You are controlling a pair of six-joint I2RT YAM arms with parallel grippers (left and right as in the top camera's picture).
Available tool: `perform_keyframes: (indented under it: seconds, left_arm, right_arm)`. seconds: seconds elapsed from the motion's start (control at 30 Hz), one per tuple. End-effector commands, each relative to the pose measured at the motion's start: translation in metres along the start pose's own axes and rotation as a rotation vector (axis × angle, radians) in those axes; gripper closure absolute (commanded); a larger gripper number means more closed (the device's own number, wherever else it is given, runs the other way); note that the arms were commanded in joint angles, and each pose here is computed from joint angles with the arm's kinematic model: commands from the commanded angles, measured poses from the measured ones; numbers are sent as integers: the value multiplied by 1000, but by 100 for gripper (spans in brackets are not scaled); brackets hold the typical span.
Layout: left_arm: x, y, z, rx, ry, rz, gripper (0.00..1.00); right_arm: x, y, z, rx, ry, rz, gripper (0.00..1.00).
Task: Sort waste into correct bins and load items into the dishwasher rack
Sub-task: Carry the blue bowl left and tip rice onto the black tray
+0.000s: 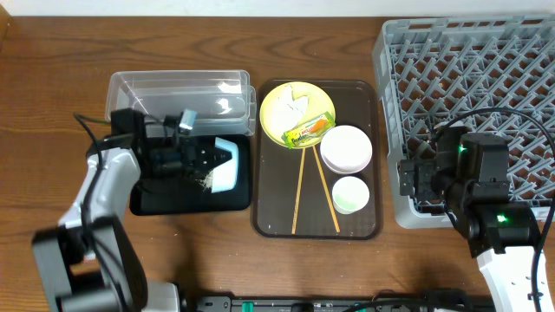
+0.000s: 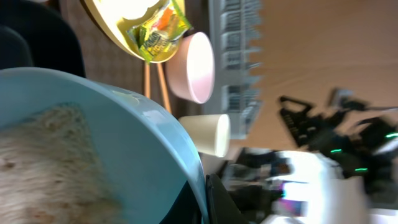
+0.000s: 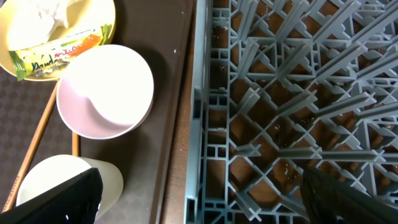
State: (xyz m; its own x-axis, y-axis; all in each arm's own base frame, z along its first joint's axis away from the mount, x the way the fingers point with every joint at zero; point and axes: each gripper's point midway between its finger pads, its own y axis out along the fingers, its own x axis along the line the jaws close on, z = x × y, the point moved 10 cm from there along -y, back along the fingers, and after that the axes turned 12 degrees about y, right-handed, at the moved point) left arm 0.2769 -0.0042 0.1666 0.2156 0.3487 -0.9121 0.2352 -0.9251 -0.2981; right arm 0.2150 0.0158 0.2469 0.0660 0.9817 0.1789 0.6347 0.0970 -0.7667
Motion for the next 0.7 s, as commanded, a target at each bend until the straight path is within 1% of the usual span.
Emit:
perform_keyframes:
  seconds: [0.0,0.03,0.2,0.3,0.47,0.6,0.67]
  left_arm:
    - [5,-7,-3,-84,-42,209,94]
    - [10,-9,-4,-100,-68,233,94]
    - [29,-14,0,-116,-232,233,94]
    - [33,-19,0,-129,-294,234,94]
    - [36,-29,0,-144,-470,243,94]
    - [38,-34,0,-156,-553,248,94]
    - [38,-36,0,-162,-563,249,94]
  right_arm:
    - [4,-4,-5,-16,3,-16,1]
    - [4,-4,-5,-16,3,-16,1]
    - [4,-4,-5,-16,3,-16,1]
    - [4,-4,-5,-16,3,-16,1]
    - [4,-4,-5,-16,3,-16,1]
    - [4,-4,-5,-15,4,-16,1]
    - [4,-4,-5,-16,3,-16,1]
